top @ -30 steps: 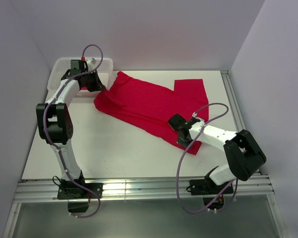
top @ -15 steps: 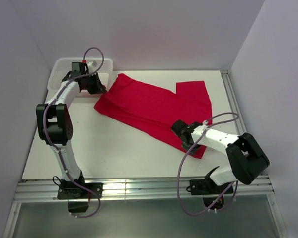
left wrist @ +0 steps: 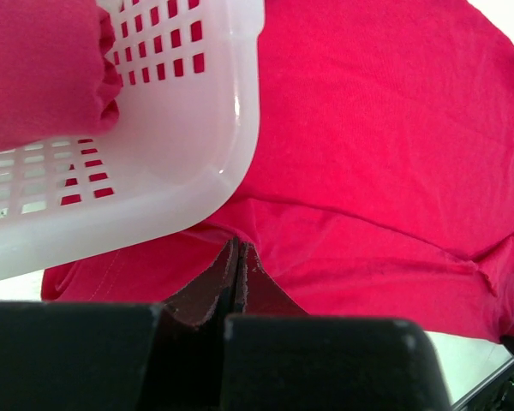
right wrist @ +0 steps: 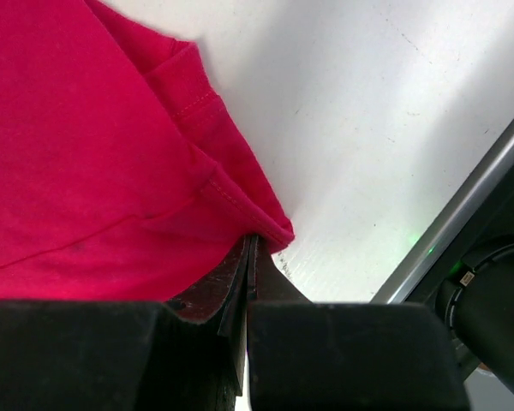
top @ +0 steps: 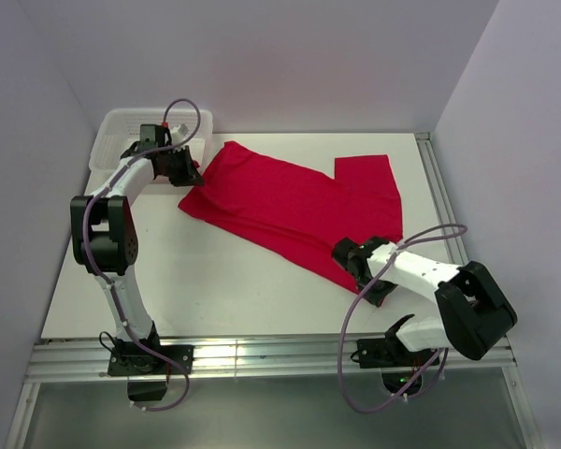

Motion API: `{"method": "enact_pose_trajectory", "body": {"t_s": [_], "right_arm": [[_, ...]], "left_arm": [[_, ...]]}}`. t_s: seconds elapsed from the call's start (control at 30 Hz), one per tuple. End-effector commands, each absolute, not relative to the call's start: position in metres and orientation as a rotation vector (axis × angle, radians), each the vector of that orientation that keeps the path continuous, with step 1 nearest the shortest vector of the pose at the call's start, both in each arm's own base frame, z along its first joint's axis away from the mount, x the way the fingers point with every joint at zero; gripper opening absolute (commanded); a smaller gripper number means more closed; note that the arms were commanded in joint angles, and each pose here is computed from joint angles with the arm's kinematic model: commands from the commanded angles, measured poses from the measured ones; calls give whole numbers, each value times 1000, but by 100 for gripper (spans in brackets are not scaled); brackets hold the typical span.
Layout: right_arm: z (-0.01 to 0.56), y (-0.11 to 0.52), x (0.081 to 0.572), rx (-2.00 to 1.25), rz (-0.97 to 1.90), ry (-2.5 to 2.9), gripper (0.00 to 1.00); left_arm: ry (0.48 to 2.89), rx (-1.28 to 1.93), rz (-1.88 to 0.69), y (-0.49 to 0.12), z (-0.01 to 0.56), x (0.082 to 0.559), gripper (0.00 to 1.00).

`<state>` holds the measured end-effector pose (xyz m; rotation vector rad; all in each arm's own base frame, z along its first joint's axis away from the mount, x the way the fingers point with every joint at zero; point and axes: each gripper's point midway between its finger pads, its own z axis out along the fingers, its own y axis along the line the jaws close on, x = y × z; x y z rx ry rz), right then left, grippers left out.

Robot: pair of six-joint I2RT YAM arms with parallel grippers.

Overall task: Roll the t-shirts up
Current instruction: Fold the tshirt

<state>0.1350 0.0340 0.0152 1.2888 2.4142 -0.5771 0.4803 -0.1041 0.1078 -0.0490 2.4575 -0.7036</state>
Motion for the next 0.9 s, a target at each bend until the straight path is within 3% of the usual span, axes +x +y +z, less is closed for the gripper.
{"method": "enact_pose_trajectory", "body": {"t_s": [0.0,0.37,0.87], "right_arm": [[24,21,133,1320,-601,2335,0],[89,56,191,1042,-342,2324,1],[83,75,199,975,-321,2342,2]], "left_arm": [[2375,3,-706,-109,138,487,0],[2389,-6,-702,-112,129,491,0],[2359,-4,-451,-107,115,518,0]]}}
